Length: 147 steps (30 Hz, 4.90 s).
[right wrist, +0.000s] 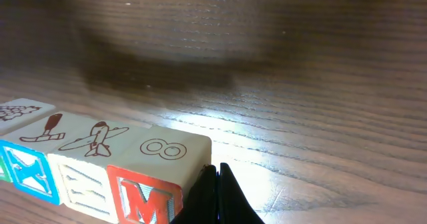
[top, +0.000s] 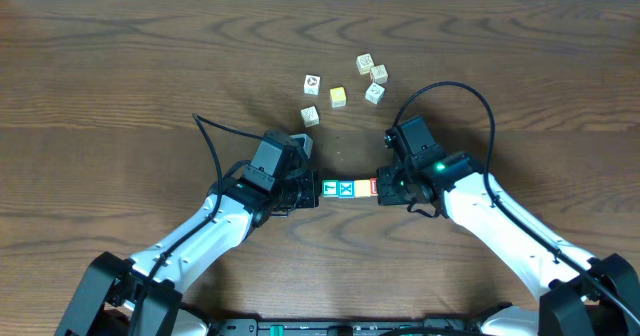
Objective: Lift 4 blocks
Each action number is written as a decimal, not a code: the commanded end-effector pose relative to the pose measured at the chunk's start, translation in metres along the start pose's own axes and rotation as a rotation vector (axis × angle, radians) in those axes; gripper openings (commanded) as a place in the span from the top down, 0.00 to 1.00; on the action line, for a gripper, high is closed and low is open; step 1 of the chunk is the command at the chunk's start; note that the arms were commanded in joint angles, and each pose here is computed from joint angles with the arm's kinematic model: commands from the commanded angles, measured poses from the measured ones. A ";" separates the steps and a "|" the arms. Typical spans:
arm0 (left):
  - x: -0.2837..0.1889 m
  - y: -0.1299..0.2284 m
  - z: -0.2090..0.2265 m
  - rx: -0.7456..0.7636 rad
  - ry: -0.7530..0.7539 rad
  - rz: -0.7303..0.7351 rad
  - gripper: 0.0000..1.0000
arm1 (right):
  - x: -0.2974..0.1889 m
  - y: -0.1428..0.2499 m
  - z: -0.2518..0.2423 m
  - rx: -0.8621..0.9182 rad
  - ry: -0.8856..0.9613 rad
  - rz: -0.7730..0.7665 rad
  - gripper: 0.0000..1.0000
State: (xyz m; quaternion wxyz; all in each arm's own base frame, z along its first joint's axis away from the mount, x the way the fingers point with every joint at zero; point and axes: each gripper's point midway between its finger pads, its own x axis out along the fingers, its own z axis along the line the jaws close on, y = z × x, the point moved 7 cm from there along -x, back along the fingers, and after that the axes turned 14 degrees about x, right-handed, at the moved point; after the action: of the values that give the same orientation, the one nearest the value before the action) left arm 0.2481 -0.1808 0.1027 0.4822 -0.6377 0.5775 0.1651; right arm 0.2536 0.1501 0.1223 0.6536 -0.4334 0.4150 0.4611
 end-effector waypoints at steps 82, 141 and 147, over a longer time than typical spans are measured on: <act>-0.025 -0.027 -0.055 0.095 0.238 -0.079 0.93 | -0.038 0.012 0.060 -0.102 -0.310 0.090 0.99; -0.038 -0.038 -0.065 0.114 0.258 -0.128 0.93 | -0.039 0.011 0.059 -0.101 -0.304 0.085 0.99; -0.038 -0.038 -0.065 0.114 0.258 -0.128 0.93 | -0.041 0.011 0.060 -0.102 -0.308 0.080 0.99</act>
State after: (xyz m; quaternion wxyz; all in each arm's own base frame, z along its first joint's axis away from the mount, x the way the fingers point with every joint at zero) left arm 0.2555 -0.1817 0.1351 0.4933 -0.6641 0.5462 0.1312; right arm 0.2594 0.1489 0.1457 0.6677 -0.4469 0.3990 0.4419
